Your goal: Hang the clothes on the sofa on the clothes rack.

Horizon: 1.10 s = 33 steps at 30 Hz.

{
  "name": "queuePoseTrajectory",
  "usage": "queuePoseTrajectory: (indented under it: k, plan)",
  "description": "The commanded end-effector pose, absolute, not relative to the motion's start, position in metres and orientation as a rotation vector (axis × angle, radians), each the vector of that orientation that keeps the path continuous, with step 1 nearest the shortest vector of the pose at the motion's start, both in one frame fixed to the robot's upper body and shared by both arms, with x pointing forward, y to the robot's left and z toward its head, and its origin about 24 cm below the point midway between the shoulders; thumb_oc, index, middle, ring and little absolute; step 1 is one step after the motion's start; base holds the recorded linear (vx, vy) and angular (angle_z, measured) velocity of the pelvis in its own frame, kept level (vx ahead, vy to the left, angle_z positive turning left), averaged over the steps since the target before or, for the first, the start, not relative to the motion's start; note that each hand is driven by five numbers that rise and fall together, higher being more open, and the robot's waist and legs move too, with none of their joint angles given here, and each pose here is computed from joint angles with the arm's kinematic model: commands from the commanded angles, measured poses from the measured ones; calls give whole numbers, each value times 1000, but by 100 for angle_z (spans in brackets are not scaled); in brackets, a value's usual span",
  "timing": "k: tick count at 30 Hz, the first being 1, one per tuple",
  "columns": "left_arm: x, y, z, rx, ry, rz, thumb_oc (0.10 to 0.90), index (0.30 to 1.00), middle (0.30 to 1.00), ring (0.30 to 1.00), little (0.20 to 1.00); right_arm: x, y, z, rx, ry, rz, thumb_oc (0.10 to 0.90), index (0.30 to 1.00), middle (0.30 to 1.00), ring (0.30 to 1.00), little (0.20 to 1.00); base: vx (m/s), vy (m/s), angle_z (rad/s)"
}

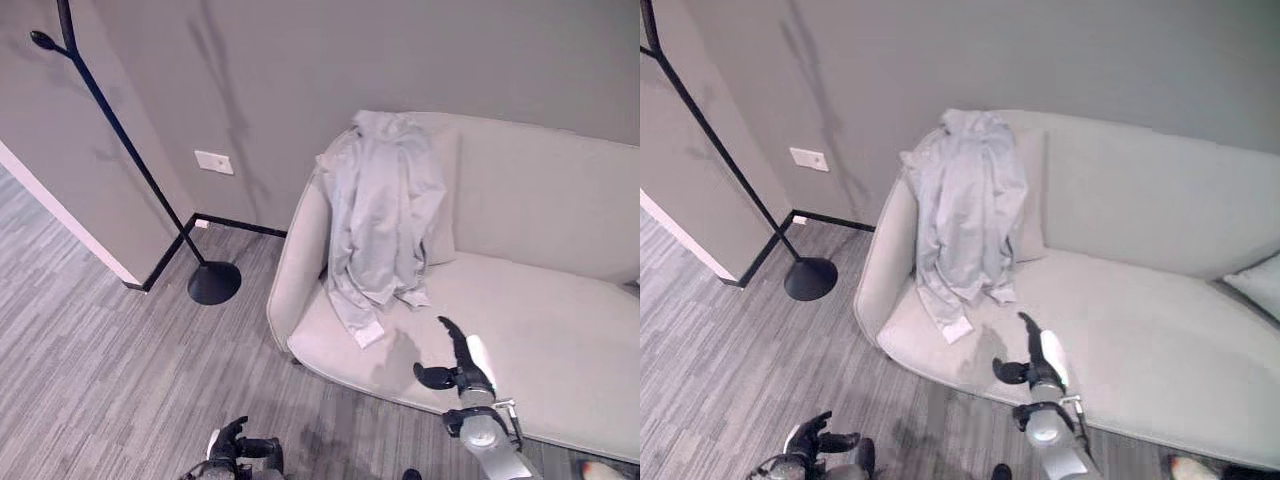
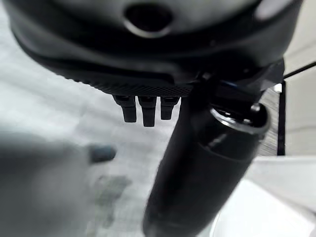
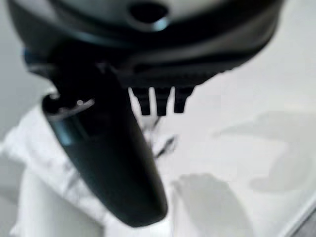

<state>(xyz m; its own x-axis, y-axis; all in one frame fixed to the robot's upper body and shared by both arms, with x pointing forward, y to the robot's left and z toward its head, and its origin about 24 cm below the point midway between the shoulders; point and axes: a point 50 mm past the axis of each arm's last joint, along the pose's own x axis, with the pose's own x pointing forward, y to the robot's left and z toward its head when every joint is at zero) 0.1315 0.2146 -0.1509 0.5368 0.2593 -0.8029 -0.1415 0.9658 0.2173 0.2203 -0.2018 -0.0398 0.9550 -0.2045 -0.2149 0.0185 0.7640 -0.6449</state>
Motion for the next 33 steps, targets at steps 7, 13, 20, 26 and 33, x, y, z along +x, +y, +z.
queuePoseTrajectory:
  k: [7, 13, 20, 26, 33]
  plan:
    - [88, 210, -165, 171, 1108, 177, 800, 900, 900, 900, 900, 254, -237, 4, -794, 73, -374, 800, 900, 900, 900, 900, 121, 201, 16]
    - [92, 203, -165, 166, 1099, 171, 800, 900, 900, 900, 900, 261, -254, 9, -785, 77, -535, 800, 900, 900, 900, 900, 65, 23, 43]
    - [80, 192, -169, 141, 1126, 175, 800, 900, 900, 900, 900, 255, -249, 0, -796, 104, -542, 800, 900, 900, 900, 900, 103, -68, 1]
    - [98, 189, -163, 149, 1040, 157, 800, 900, 900, 900, 900, 255, -244, 0, -636, 99, -484, 800, 900, 900, 900, 900, 46, -83, 11]
    - [84, 183, -167, 151, 1075, 144, 800, 900, 900, 900, 900, 256, -245, -16, -502, 179, -464, 800, 900, 900, 900, 900, 173, 110, -22]
